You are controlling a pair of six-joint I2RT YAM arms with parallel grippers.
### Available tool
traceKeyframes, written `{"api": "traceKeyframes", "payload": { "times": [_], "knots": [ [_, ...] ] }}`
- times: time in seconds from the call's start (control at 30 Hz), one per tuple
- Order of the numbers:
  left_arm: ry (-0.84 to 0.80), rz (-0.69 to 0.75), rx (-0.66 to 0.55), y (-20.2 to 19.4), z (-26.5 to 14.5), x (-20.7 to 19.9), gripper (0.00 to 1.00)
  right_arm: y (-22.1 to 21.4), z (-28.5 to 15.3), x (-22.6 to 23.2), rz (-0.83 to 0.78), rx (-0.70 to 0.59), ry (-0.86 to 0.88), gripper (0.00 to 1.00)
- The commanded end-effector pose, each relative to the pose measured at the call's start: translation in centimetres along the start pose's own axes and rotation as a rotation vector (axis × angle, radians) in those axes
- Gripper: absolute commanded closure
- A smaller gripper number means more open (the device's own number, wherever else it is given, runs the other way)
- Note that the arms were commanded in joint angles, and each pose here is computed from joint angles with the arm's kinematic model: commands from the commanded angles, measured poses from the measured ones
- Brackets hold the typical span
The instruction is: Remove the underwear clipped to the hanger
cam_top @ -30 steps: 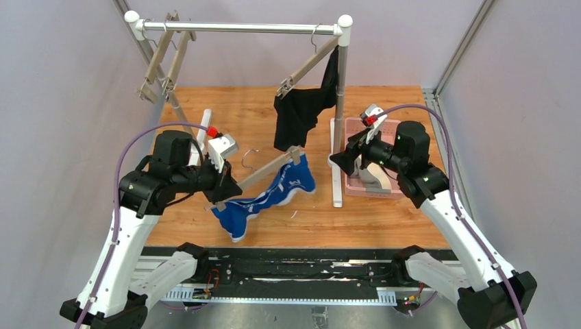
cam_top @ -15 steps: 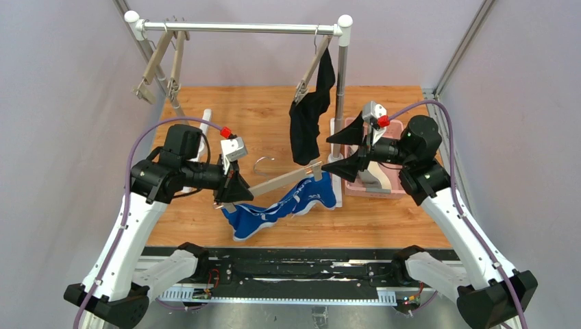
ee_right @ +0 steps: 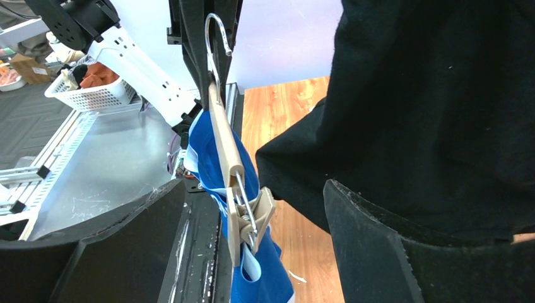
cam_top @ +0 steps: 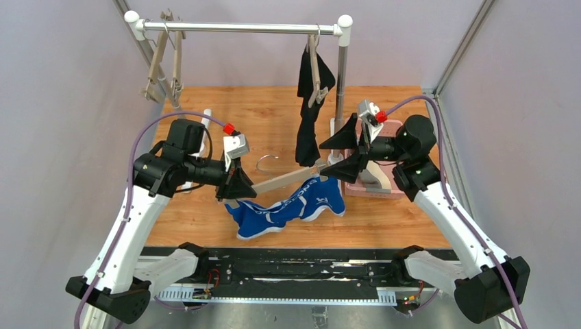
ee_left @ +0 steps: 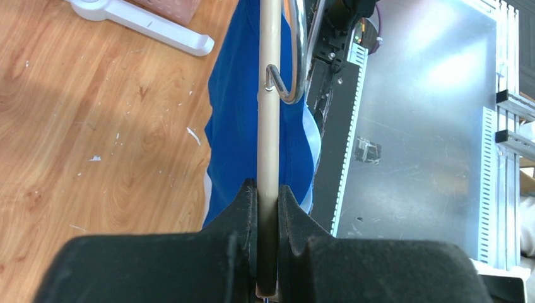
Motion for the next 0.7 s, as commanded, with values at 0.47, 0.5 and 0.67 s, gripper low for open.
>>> {"api": "traceKeyframes", "payload": {
  "times": [0.47, 0.5, 0.67],
  "knots": [
    [-0.028, 0.018, -0.031, 1.1, 1.1, 0.9, 1.00, -1.8, 0.5, 1.4, 0.092, 0.015, 0.047, 0.40],
    [-0.029, 0.011, -0.026, 1.1, 1.3, 1.0, 1.00, -1.7, 0.6, 1.4, 0.093, 0.015, 0.048, 0.40],
    [-0.029, -0.003, -0.005, 0.8, 1.7, 1.4, 1.00, -1.5, 0.8, 1.3, 0.091, 0.019, 0.059, 0.47]
  ]
}}
Point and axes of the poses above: each gripper's point midway between its finger pads, its own z axis out along the fingers, its own x axis along the line the jaws close on, y = z × x, the point moved 10 cm from there along -z, back along the fingers, and after that the axes turned 13 degrees about -z, right-handed, at the moved point
